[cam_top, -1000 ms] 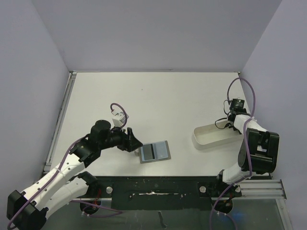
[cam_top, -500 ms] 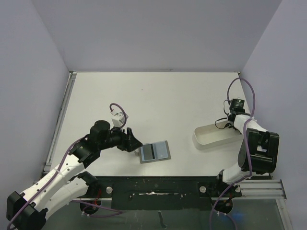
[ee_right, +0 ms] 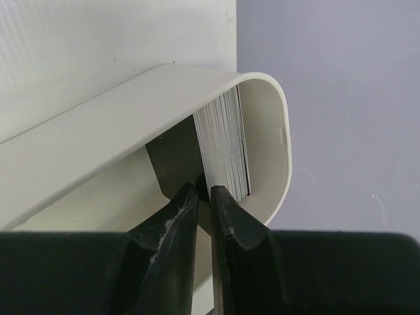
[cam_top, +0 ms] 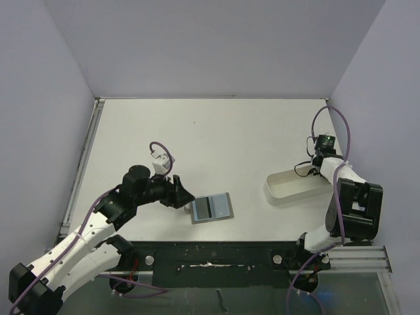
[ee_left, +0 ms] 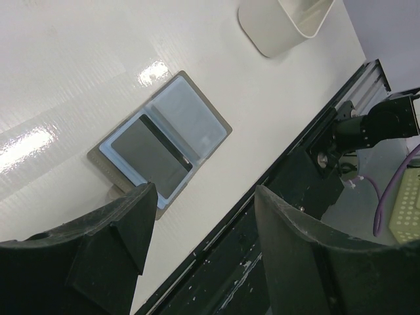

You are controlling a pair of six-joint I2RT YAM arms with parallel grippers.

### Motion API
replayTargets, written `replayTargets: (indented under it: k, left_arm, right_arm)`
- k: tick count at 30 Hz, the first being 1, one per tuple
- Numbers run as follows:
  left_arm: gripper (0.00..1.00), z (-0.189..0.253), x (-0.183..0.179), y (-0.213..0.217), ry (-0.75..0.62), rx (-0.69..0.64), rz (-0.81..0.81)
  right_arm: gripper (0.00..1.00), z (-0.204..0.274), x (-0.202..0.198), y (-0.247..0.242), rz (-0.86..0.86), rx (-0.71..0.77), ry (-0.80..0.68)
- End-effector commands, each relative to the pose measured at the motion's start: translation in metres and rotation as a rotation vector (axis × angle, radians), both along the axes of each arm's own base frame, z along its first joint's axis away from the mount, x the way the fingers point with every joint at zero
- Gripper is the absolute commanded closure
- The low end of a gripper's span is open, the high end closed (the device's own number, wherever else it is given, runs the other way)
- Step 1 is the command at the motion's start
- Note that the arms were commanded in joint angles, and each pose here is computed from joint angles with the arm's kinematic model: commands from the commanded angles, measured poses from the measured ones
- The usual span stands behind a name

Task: Put the credit cards into the card holder
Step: Pick up the credit card from the storage box.

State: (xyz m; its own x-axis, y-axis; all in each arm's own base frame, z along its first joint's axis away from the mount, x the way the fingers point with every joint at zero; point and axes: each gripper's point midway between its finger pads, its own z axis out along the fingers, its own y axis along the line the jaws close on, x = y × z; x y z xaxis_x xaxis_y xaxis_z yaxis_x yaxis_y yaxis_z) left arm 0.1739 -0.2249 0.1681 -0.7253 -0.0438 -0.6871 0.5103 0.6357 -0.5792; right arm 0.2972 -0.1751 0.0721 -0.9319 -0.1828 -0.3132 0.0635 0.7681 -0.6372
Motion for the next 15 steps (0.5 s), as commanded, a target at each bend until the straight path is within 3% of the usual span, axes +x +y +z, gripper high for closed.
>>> replayTargets:
  k: [1, 6, 10, 15]
  left_arm:
    - [0.4, 0.0187, 0.0059, -0.003, -0.07, -0.043, 0.003]
    - [0.4, 0.0204, 0.0053, -0.0029, -0.075, -0.048, 0.002]
    - [0.4, 0.0208, 0.005, -0.0029, -0.076, -0.049, 0.001]
    - [0.4, 0.0216, 0.0047, -0.0027, -0.08, -0.052, 0.0]
  right_arm:
    - [0.89, 0.0418, 0.0086, -0.0126, -0.039, -0.085, -0.111]
    - [0.9, 0.0433, 0.008, -0.0131, -0.038, -0.087, -0.117]
    - [0.84, 0.043, 0.0099, -0.0112, -0.028, -0.073, -0.116]
    - [1.0, 0.0433, 0.01, -0.0074, -0.018, -0.048, -0.102]
